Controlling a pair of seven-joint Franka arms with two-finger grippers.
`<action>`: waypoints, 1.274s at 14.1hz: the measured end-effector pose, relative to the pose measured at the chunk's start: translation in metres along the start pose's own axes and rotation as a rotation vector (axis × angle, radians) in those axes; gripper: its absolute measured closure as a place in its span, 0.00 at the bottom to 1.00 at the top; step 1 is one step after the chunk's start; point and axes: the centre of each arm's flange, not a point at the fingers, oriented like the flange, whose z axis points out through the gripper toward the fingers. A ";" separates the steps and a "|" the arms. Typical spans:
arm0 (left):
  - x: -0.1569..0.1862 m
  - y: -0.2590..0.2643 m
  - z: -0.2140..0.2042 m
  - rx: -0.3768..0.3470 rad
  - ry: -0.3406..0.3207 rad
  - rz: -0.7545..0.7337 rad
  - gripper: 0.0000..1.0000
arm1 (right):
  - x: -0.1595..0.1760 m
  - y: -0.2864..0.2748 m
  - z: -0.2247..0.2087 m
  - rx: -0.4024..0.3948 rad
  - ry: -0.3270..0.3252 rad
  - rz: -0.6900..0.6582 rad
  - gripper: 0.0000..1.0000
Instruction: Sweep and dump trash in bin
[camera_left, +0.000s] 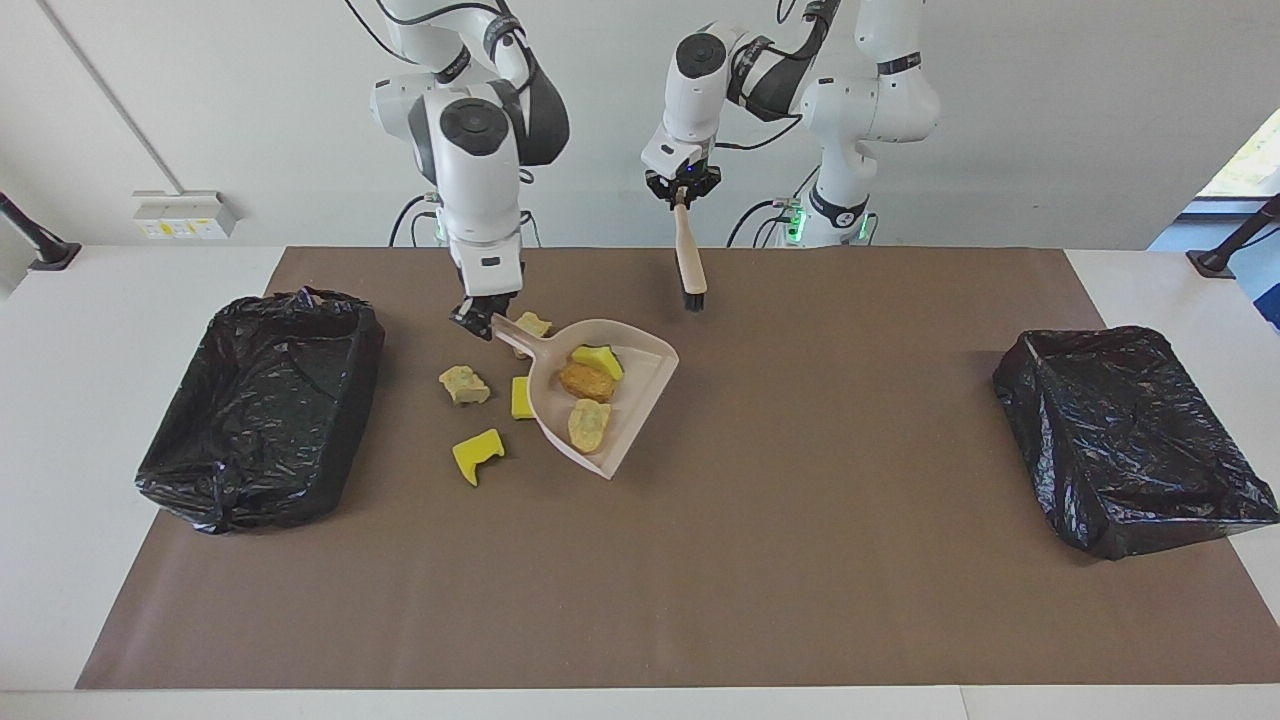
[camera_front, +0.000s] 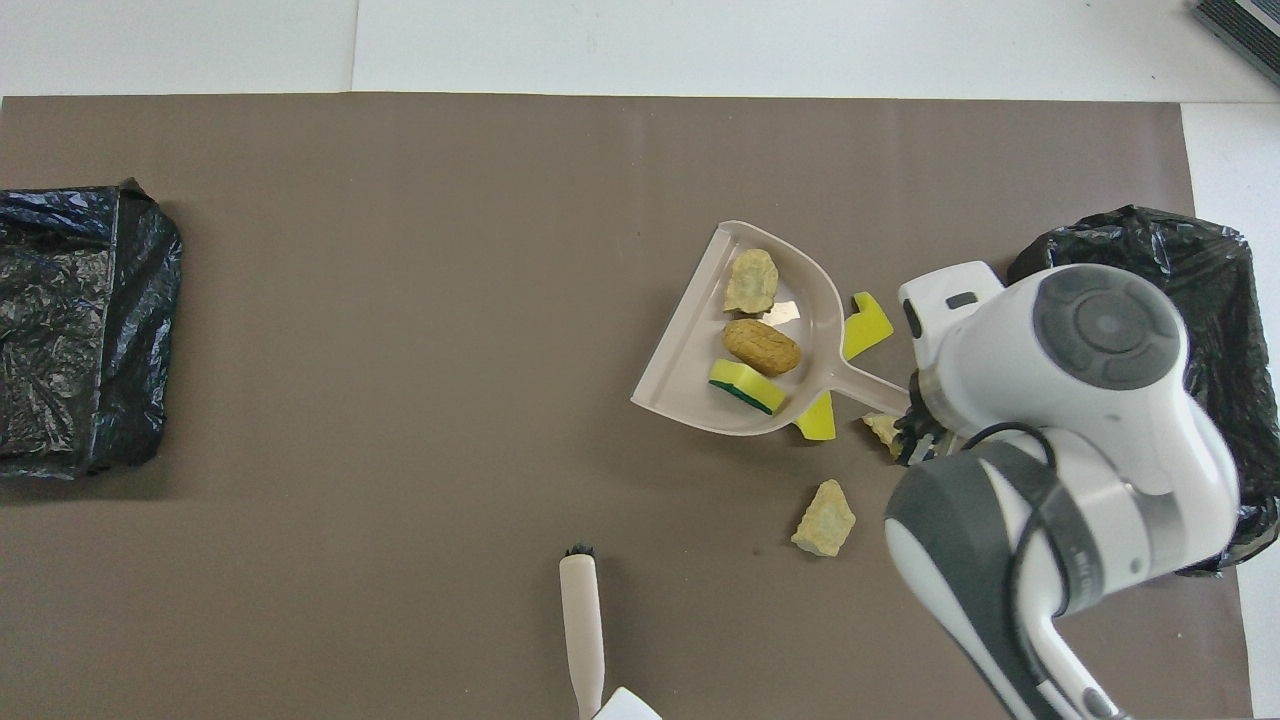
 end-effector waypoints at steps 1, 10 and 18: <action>0.000 0.001 0.008 0.004 0.002 0.005 0.74 | -0.028 0.023 -0.005 0.022 0.004 -0.019 0.67; -0.001 0.010 0.037 0.019 -0.050 0.050 0.74 | -0.264 0.180 -0.024 0.067 -0.034 -0.238 0.67; 0.069 -0.007 -0.008 -0.104 -0.040 0.089 0.00 | -0.368 0.227 -0.038 -0.103 -0.283 -0.297 0.67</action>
